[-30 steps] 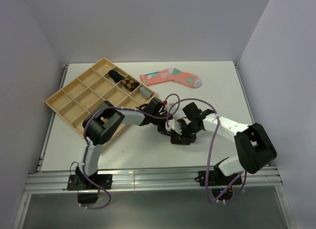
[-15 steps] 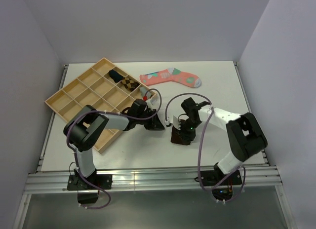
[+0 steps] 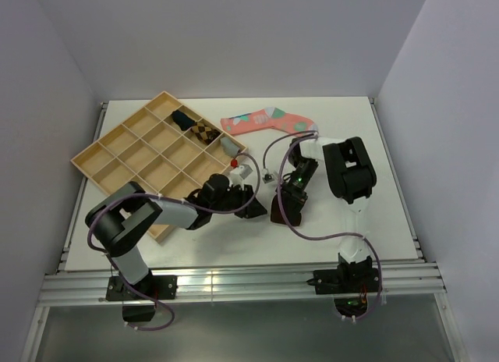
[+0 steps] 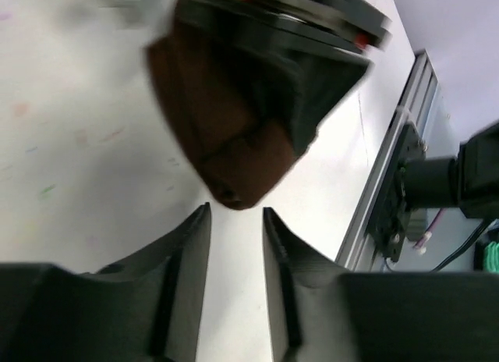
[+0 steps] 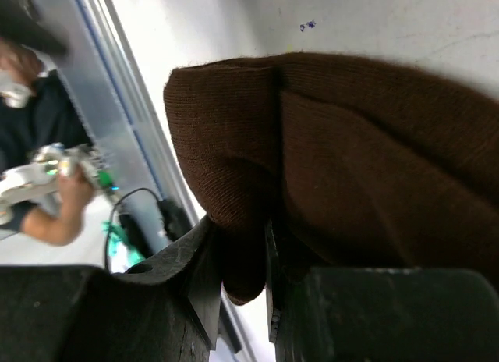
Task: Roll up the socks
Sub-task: Roll the sock at the center of the board.
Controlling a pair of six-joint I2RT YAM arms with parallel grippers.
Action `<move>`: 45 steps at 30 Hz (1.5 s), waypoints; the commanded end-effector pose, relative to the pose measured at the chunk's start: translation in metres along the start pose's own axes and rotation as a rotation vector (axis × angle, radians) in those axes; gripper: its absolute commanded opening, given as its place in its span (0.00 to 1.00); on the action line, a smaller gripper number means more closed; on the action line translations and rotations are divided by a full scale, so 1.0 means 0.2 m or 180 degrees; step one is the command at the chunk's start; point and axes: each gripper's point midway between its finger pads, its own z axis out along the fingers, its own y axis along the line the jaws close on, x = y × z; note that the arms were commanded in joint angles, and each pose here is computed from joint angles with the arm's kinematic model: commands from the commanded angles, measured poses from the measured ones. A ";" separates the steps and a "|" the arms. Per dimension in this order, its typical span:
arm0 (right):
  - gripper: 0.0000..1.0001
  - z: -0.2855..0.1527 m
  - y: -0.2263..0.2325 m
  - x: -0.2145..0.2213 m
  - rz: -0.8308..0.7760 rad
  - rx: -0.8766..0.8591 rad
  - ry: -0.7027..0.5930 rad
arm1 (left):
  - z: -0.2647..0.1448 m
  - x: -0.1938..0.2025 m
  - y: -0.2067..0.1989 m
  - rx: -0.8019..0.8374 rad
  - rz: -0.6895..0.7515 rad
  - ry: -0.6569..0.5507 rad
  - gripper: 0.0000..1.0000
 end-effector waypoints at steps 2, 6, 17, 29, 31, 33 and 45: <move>0.10 0.01 -0.05 0.05 0.0106 -0.0076 0.0240 | 0.08 -0.13 -0.16 0.0176 0.0724 -0.0273 0.43; 0.10 0.01 -0.06 0.04 0.0172 -0.0103 0.0223 | 0.17 -0.15 -0.22 0.0244 0.1015 -0.0176 0.47; 0.11 0.01 -0.07 0.03 0.0308 -0.0093 0.0233 | 0.30 -0.03 -0.16 0.0307 0.1138 0.0197 0.49; 0.11 0.00 -0.08 0.01 0.0413 -0.0027 0.0192 | 0.32 0.08 -0.20 0.0569 0.1014 0.0325 0.49; 0.11 0.00 -0.09 0.00 0.0428 -0.0007 0.0175 | 0.32 0.09 -0.20 0.0576 0.0985 0.0349 0.49; 0.11 0.00 -0.09 0.00 0.0447 -0.0010 0.0171 | 0.33 0.10 -0.20 0.0592 0.0965 0.0361 0.48; 0.30 -0.01 -0.11 -0.04 0.0465 0.0410 -0.0121 | 0.38 0.28 -0.08 0.0189 0.0581 0.0738 0.00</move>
